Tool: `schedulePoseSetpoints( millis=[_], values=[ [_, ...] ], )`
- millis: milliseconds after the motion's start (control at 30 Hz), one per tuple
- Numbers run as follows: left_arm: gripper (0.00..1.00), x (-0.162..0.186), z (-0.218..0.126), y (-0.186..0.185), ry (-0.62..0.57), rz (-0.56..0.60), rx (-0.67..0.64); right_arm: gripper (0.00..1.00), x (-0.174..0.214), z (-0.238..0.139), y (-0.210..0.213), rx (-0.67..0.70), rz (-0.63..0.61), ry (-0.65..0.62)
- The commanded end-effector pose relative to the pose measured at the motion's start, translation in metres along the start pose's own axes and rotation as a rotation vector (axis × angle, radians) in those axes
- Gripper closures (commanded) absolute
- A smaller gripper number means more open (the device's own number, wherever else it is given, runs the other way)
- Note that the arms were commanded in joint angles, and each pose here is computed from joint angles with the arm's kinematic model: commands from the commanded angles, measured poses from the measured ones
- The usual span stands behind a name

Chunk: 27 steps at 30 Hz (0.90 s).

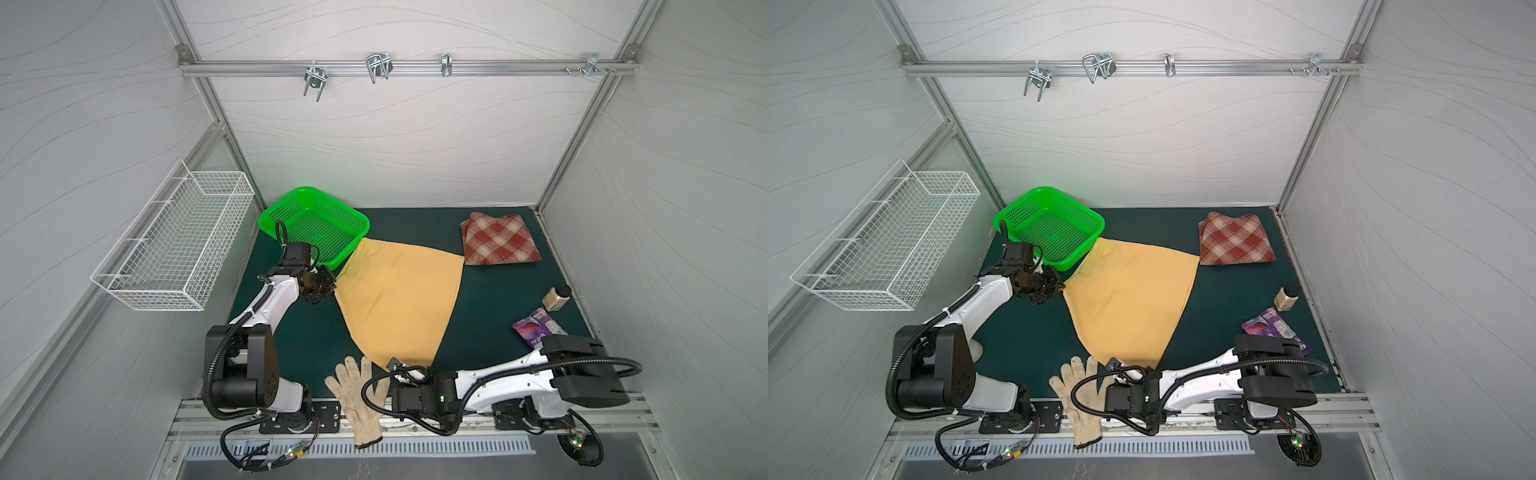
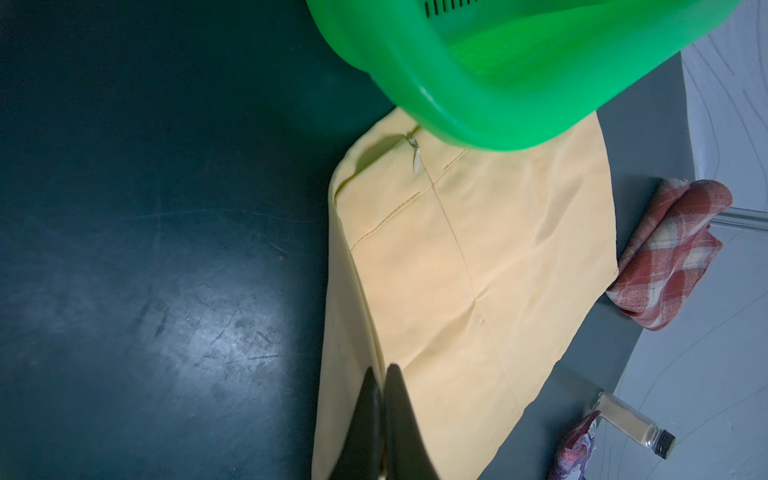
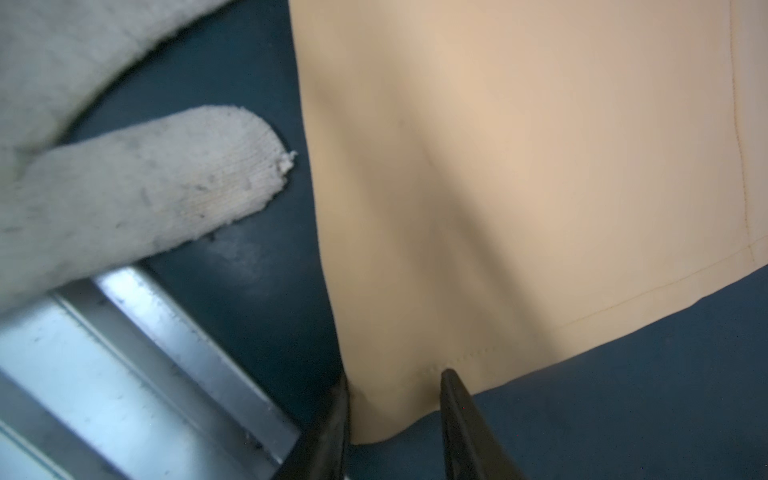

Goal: Fold and stack the skirts
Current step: 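Grasp the yellow skirt's opposite corners with both grippers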

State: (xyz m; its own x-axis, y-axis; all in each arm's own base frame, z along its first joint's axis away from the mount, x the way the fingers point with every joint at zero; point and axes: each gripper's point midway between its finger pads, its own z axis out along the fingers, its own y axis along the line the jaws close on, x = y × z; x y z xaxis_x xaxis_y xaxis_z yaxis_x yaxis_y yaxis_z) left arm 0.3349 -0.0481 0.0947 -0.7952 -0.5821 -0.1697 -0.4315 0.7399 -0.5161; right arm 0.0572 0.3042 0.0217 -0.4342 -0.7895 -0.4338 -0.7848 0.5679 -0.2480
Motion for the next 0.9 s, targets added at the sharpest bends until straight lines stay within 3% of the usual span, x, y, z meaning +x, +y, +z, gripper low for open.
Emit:
schedulePoseSetpoints(
  millis=[0,100,500,867],
  values=[
    [1.0,-0.013,-0.005,-0.012,-0.026,0.026,0.033,0.65,0.024,0.013,-0.019,0.055,0.014,0.074],
    [1.0,-0.013,-0.005,-0.012,-0.026,0.027,0.032,0.66,0.026,0.014,-0.024,0.061,0.028,0.077],
    [1.0,-0.013,-0.007,-0.012,-0.024,0.033,0.027,0.86,0.007,-0.01,-0.009,-0.026,0.028,0.021],
    [1.0,-0.015,-0.04,-0.026,-0.077,0.058,0.052,0.88,-0.017,-0.058,0.019,-0.237,0.039,-0.015]
  ],
)
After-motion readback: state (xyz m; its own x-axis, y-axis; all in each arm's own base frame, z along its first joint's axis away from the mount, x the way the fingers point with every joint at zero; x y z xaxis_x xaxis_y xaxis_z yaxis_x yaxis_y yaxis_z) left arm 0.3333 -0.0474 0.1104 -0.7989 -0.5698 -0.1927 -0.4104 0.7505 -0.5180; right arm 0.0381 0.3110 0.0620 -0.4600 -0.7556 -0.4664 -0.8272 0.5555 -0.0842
